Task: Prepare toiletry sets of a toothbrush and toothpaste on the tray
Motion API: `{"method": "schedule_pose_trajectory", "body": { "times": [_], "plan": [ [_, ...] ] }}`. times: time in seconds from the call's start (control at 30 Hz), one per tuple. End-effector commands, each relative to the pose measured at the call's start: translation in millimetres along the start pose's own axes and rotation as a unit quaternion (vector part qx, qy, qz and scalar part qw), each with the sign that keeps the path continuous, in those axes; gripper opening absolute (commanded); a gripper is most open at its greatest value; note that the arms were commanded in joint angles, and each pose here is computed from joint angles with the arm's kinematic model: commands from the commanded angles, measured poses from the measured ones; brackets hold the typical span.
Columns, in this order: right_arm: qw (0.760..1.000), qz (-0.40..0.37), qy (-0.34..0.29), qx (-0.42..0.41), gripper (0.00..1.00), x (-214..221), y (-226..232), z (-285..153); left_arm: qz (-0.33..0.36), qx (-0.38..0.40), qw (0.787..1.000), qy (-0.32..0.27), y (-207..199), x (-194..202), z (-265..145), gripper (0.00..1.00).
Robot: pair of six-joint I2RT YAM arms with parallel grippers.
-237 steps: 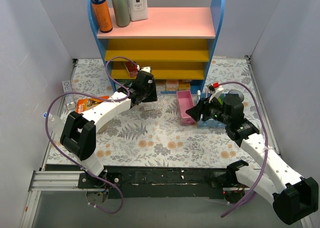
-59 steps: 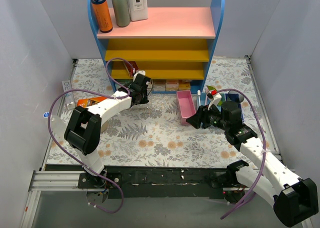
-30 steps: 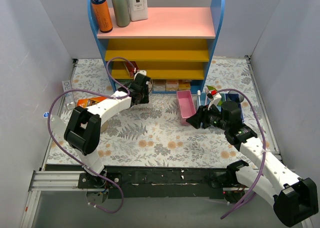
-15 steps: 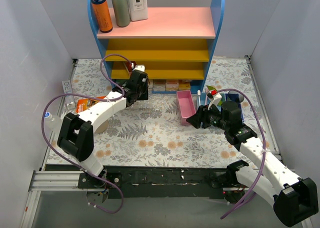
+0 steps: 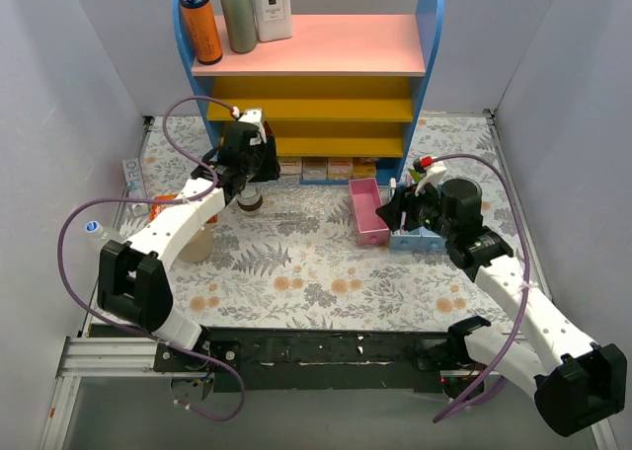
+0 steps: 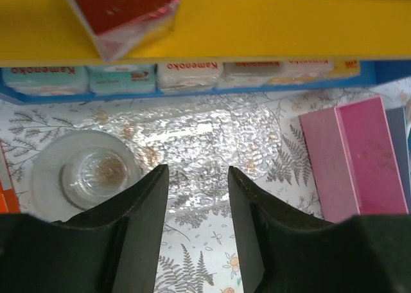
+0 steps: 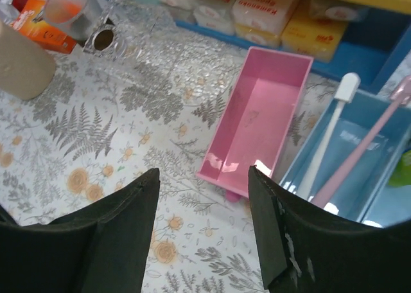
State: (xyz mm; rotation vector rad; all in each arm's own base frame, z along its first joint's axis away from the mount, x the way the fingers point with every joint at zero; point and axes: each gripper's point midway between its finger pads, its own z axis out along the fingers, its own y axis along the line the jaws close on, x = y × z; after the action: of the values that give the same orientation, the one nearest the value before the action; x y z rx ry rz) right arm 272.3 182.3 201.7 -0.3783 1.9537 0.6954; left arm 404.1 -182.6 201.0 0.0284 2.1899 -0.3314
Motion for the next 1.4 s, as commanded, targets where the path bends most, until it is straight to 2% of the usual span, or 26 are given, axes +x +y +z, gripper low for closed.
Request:
{"method": "schedule_pose_trajectory", "body": {
  "times": [0.0, 0.23, 0.33, 0.4, 0.57, 0.8, 1.0, 1.27, 1.37],
  "plan": [
    [0.996, -0.054, -0.045, 0.059, 0.68, -47.5, -23.0, -9.9, -0.031, 0.03, 0.997, -0.065, 11.3, -45.9, -25.6, 0.45],
    [0.986, -0.047, -0.047, 0.152, 0.71, -72.7, -81.0, -30.8, -0.077, -0.032, 0.987, -0.135, 88.5, -76.4, -42.6, 0.46],
    [0.978, -0.034, -0.053, 0.199, 0.71, -78.0, -109.0, -39.7, -0.076, -0.044, 0.983, -0.162, 105.3, -80.9, -51.1, 0.48],
    [0.97, -0.026, -0.056, 0.236, 0.71, -82.3, -131.7, -47.1, -0.069, -0.052, 0.982, -0.171, 109.8, -81.5, -55.0, 0.54],
    [0.935, -0.011, -0.049, 0.351, 0.72, -89.9, -190.1, -78.8, -0.055, -0.072, 0.981, -0.17, 118.4, -71.2, -60.3, 0.54],
    [0.903, 0.043, -0.027, 0.427, 0.7, -68.2, -252.7, -102.8, -0.046, -0.096, 0.981, -0.163, 128.9, -63.0, -55.8, 0.56],
    [0.909, 0.08, -0.018, 0.409, 0.7, -37.4, -266.8, -95.4, -0.048, -0.085, 0.983, -0.153, 125.7, -57.7, -50.5, 0.57],
    [0.932, 0.118, -0.005, 0.344, 0.65, -18.8, -267.2, -66.0, -0.048, -0.068, 0.986, -0.143, 120.2, -52.8, -45.5, 0.59],
    [0.933, 0.127, 0.001, 0.337, 0.63, -11.8, -270.1, -59.5, -0.046, -0.071, 0.986, -0.141, 121.7, -51.4, -43.6, 0.59]
  ]
}}
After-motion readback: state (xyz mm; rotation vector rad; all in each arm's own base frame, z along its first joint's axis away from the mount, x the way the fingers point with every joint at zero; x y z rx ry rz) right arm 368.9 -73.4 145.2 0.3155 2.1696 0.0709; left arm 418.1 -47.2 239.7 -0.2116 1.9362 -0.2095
